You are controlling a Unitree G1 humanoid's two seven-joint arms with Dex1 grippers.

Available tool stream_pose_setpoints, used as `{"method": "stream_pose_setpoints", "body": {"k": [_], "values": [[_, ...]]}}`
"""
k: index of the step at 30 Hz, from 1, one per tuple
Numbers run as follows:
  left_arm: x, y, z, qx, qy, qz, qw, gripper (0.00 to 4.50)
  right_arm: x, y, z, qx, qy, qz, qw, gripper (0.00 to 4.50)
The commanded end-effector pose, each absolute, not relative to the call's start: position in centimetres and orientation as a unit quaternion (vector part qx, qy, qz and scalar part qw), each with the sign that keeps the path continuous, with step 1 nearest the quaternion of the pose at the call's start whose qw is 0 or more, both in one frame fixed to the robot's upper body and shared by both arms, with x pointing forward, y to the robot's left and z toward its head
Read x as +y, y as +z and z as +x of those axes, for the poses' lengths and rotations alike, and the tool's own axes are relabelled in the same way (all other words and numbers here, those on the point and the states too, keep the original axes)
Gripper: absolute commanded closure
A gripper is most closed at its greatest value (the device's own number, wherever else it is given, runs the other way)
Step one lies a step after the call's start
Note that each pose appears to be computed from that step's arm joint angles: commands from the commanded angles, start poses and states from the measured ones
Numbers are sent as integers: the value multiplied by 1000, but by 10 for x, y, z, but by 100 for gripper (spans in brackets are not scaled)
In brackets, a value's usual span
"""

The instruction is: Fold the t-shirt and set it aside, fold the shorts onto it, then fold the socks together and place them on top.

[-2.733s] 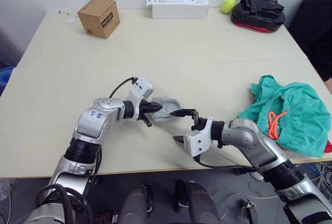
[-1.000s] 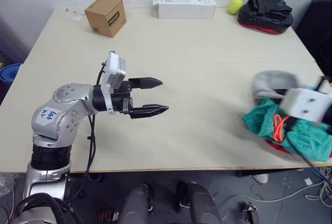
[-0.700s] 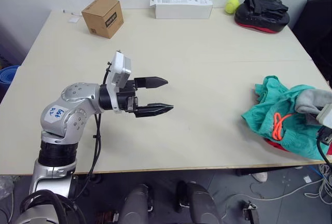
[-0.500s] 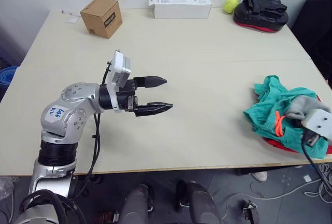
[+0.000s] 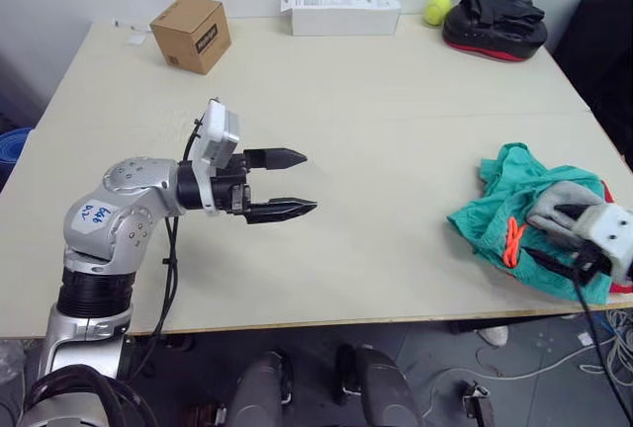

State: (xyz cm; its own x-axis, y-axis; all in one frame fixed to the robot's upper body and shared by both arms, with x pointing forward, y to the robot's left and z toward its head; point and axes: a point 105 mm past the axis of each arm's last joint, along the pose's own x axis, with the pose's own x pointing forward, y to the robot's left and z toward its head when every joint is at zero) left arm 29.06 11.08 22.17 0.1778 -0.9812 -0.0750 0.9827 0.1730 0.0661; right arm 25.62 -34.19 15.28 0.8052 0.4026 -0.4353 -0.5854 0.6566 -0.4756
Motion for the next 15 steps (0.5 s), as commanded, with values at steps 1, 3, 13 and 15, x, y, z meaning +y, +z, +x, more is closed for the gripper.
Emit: {"method": "stream_pose_setpoints", "body": {"k": [1,3,13,15], "values": [[132,233,282,-4,-632,63,772,0,-348,210,237,129,291,-224,921,4],[150,232,276,17,-622,58,781,0,-364,232,224,143,282,-181,931,4],[243,237,242,92,-536,22,839,0,-429,249,167,216,229,-39,948,4],[247,237,241,93,-528,32,843,0,-431,242,166,221,229,-33,947,4]]}}
